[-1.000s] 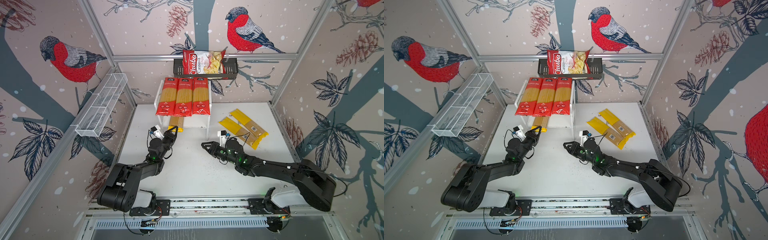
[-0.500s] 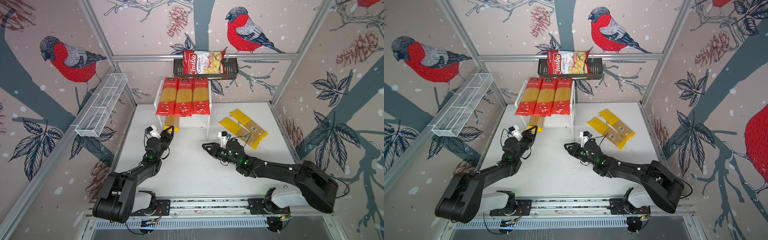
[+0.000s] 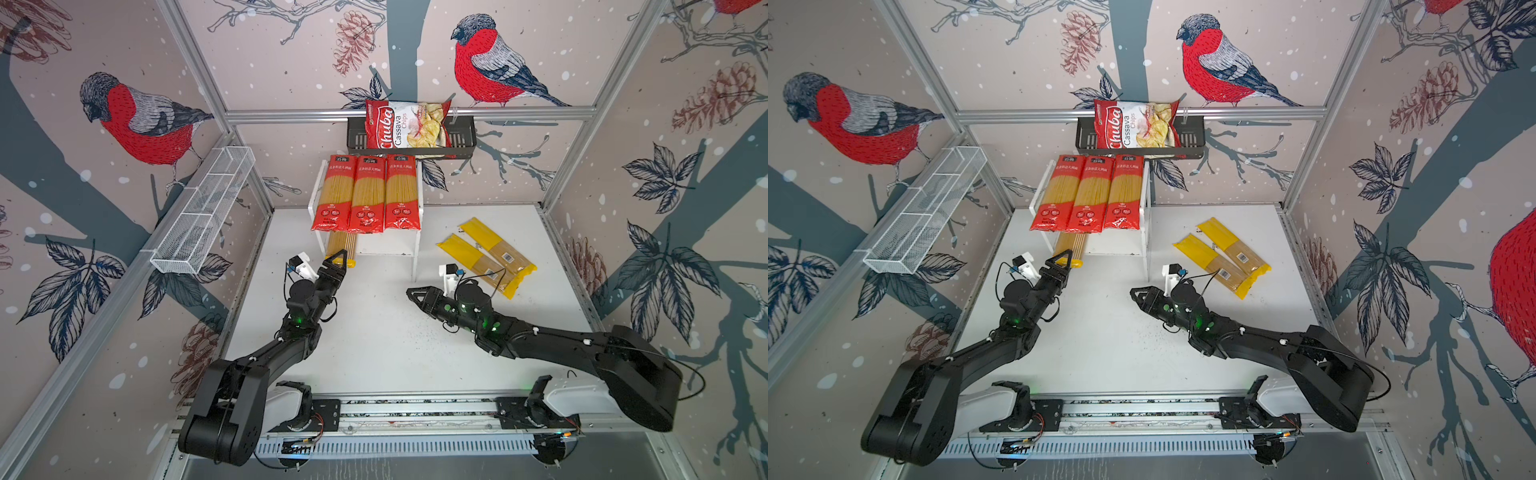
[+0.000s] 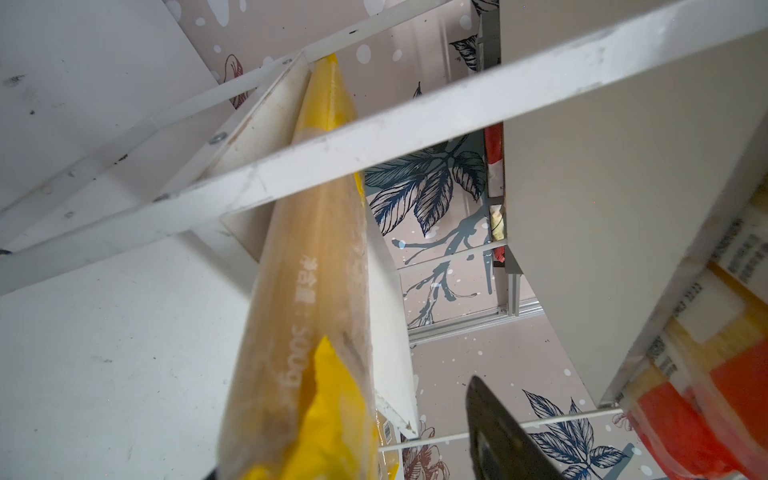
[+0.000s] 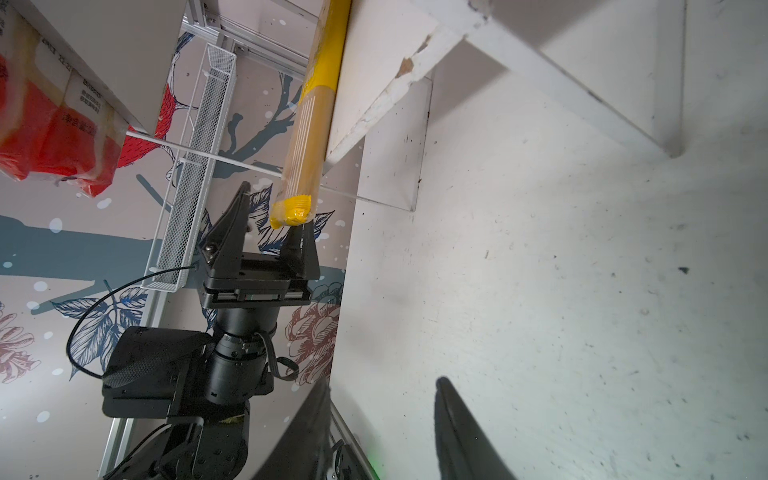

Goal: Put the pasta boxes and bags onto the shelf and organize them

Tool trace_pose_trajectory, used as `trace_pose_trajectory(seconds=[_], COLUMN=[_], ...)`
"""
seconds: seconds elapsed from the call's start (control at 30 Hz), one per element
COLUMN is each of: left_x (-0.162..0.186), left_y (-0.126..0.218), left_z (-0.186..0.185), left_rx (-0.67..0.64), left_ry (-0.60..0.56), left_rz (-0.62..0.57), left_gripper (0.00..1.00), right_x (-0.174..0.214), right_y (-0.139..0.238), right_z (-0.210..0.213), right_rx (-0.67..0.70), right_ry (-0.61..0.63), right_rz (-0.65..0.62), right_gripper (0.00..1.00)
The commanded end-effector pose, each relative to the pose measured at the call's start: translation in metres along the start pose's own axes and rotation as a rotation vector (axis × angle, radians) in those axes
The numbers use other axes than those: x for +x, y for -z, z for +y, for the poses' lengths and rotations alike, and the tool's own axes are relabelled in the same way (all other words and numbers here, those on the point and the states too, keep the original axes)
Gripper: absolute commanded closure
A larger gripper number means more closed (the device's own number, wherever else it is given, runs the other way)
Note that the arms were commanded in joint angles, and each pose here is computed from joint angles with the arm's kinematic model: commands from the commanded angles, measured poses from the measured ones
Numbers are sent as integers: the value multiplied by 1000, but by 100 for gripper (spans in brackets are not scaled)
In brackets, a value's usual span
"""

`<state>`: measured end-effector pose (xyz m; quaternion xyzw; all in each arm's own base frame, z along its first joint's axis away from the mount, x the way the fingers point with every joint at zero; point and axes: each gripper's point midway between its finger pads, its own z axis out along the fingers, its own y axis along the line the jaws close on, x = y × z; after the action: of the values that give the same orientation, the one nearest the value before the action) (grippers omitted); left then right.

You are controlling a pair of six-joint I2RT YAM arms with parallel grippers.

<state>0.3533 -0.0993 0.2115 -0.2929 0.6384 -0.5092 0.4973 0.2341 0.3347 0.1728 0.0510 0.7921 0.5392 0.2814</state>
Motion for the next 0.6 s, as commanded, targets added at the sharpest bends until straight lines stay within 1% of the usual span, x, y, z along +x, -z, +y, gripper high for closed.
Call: trace_pose_trajectory(seconds=[0.0, 0.07, 0.2, 0.3, 0.4, 0.5, 0.57], left_x=[-4, -3, 3, 10, 10, 7, 4], left_y=[4, 6, 5, 8, 16, 22, 24], left_z=[-8, -8, -4, 3, 1, -3, -8], left_rx=[20, 14, 1, -11, -2, -8, -6], left_ry=[-38, -58, -43, 1, 26, 14, -3], left_rz=[-18, -14, 17, 49, 36, 13, 5], left_gripper=[28, 24, 30, 31, 29, 29, 32], right_x=[-3, -2, -1, -2, -1, -1, -1], right_y=[-1, -2, -5, -5, -6, -7, -8], right_z=[1, -1, 1, 1, 0, -1, -3], right_rx=[-1, 3, -1, 1, 3, 7, 10], right_ry=[17, 11, 14, 14, 12, 12, 10], right_rz=[-19, -16, -8, -14, -11, -8, -7], right_gripper=[58, 58, 58, 58, 58, 58, 58])
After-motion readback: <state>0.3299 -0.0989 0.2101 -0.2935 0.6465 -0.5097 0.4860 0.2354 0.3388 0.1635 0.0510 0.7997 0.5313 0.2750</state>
